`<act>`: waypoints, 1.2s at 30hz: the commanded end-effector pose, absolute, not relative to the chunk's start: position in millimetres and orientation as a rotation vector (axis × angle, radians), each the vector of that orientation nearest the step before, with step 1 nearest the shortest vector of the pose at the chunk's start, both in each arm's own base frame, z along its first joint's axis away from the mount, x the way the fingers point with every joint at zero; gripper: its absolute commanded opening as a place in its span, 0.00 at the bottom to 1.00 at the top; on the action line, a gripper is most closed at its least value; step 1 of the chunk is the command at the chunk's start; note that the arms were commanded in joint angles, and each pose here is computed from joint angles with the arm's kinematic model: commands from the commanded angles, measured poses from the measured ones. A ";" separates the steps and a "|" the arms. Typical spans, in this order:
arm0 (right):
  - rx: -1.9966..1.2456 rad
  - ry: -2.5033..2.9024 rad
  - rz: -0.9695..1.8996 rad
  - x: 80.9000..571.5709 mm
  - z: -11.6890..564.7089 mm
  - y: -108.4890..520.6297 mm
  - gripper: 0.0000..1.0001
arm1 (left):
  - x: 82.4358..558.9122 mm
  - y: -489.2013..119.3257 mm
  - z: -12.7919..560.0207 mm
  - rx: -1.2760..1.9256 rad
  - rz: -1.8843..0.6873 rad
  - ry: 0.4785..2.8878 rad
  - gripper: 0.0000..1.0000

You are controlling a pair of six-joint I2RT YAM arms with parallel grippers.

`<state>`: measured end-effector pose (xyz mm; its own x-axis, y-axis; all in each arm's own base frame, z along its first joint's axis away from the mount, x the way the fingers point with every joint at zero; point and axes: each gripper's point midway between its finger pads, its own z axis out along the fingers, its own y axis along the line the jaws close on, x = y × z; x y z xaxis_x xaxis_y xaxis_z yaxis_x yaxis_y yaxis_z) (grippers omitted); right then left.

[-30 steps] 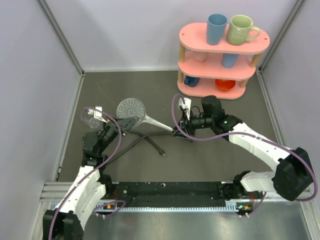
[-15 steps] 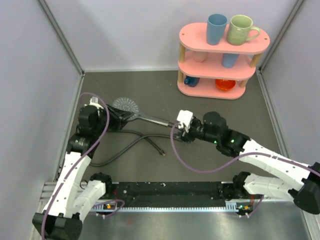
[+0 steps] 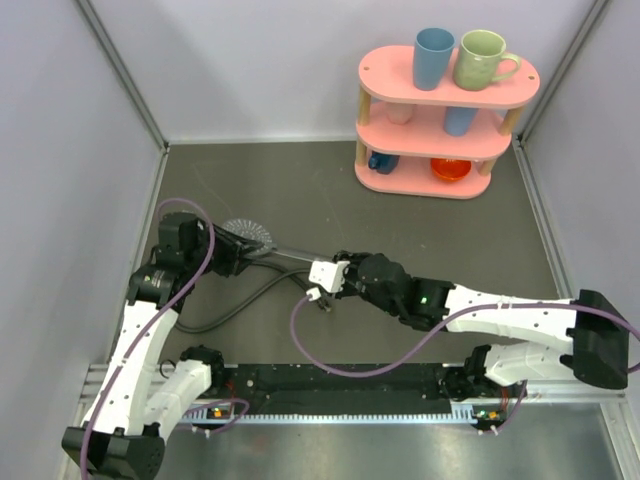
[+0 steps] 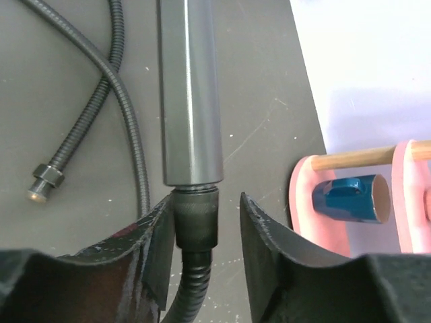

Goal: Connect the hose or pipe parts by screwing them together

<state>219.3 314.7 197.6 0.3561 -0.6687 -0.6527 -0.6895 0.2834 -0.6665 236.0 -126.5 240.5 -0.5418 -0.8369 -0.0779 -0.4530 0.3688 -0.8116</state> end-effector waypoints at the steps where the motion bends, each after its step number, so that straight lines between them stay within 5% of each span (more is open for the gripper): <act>1: -1.275 1.266 -0.030 232.6 241.6 324.7 0.34 | 238.4 -131.0 273.1 -1.056 -1.128 2.077 0.00; 4: -1.270 1.258 0.023 227.7 245.5 330.3 0.03 | 236.5 -131.9 272.3 -1.026 -1.127 2.088 0.00; 5: -1.263 1.262 0.041 227.0 247.5 331.9 0.00 | 236.8 -131.3 270.1 -0.997 -1.110 2.095 0.00; 11: -1.254 1.325 0.336 213.4 257.3 343.0 0.00 | 245.5 -145.4 271.9 -0.588 -1.202 1.946 0.00; 13: -1.233 1.351 0.489 212.2 262.1 344.7 0.00 | 237.9 -161.7 325.3 -0.248 -1.352 1.644 0.00; 16: -1.183 1.380 0.724 213.8 275.1 339.2 0.00 | 225.7 -168.9 322.0 -0.082 -1.449 1.443 0.00; 28: -1.202 1.440 1.296 198.8 264.3 321.3 0.00 | 227.6 -173.6 293.1 0.090 -1.364 1.396 0.00; 36: -1.076 1.539 1.104 216.7 249.6 303.8 0.53 | 250.5 -162.9 270.7 -0.175 -1.347 1.544 0.00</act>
<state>210.8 306.6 210.6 -0.3163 -0.2299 -0.9204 -0.9428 0.1834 0.2782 245.6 -164.2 279.2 -0.4151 -0.6590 -0.6273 0.5657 0.3530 -0.7452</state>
